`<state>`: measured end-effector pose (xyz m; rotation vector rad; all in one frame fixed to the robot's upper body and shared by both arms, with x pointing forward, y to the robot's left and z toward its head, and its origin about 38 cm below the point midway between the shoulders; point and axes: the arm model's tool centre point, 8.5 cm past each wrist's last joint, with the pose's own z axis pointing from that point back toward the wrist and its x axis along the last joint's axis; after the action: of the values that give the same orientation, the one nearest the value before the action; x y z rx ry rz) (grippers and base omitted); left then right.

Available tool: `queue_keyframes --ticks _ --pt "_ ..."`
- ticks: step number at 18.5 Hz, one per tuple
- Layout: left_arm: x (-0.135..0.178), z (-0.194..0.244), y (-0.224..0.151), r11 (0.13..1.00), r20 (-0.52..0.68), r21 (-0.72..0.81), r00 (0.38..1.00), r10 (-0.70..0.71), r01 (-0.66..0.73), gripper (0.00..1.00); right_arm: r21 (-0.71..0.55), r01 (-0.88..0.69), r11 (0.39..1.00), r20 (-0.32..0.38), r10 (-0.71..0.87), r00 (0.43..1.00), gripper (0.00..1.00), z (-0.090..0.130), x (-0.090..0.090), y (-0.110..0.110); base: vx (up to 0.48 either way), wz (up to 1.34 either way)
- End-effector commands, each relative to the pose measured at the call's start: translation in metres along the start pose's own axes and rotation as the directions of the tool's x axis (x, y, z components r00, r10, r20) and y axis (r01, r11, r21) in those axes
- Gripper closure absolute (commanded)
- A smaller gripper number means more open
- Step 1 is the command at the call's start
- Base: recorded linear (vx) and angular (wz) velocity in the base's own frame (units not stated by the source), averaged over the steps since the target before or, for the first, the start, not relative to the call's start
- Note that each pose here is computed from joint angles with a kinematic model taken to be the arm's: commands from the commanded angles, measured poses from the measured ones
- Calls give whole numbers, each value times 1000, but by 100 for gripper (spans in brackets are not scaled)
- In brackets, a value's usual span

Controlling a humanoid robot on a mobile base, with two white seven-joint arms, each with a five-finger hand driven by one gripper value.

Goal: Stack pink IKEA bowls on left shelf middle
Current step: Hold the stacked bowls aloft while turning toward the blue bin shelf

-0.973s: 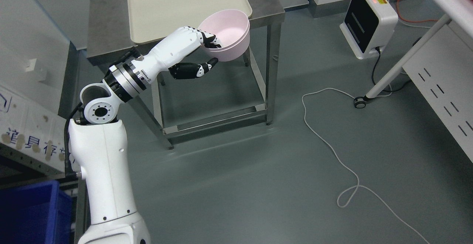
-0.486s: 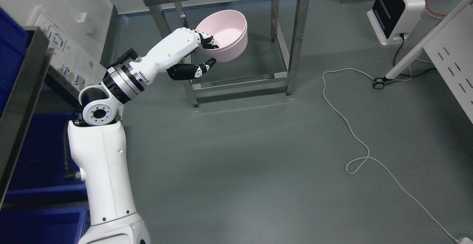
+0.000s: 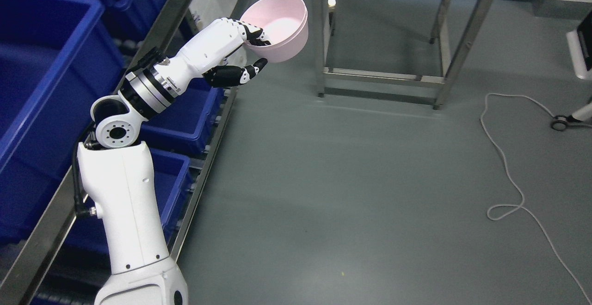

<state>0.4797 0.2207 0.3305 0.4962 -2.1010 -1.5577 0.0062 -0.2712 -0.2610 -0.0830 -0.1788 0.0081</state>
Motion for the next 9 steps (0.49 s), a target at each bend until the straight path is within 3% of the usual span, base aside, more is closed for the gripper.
queue_keyframes --ticks 1,9 --pt "1 4 26 998 -5 34 998 -58 58 96 -19 -1 1000 -1 1 1000 0 0 0 -12 -300 745" --pt "12 -17 88 986 15 108 992 -127 125 96 -17 -1 1000 -1 1 1000 0 0 0 -11 -274 819"
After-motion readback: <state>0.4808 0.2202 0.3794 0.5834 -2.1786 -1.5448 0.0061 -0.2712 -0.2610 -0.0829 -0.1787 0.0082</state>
